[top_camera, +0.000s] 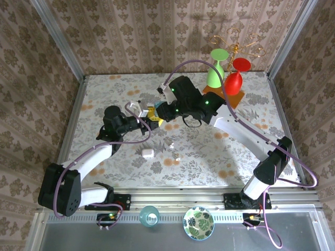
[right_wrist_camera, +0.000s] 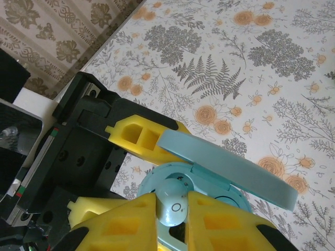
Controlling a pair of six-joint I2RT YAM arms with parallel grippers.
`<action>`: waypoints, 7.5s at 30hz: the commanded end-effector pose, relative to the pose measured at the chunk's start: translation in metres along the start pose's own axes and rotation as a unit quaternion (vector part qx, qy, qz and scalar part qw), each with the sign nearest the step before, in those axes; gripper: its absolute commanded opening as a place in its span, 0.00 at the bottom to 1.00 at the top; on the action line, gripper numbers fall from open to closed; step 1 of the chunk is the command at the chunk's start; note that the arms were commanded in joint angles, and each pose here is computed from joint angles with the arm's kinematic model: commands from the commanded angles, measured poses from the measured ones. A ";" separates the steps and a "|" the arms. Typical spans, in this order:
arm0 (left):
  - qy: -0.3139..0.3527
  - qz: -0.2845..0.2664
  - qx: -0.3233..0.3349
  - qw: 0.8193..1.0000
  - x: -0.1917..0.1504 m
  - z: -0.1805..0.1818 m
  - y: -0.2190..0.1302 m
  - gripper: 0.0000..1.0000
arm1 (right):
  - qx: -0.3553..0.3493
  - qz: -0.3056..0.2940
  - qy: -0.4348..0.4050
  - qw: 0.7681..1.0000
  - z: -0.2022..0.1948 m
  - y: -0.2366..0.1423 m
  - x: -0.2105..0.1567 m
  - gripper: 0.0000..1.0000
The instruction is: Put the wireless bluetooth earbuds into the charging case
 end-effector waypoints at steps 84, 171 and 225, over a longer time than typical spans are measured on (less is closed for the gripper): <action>0.070 -0.062 0.019 0.995 0.029 -0.007 0.003 0.26 | 0.355 -0.094 0.326 0.871 -0.038 -0.016 -0.008 0.57; -0.503 0.140 0.447 0.727 -0.122 0.024 -0.121 0.99 | 0.221 -0.059 -0.295 0.928 -0.035 0.091 -0.170 0.83; -0.466 0.105 0.357 0.803 -0.098 0.021 -0.110 1.00 | 0.120 -0.025 -0.406 0.906 -0.008 0.161 -0.172 0.39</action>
Point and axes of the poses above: each hand's point on the last joint's axis, 136 mm out from that joint toward the fingers, its own y axis out along the fingers, its own z axis along the line the jaws close on, x = y × z, the point moved 6 cm from there along -y, back along the fingers, and after that the axes turned 3 degrees about -y, right-handed, at the moved point
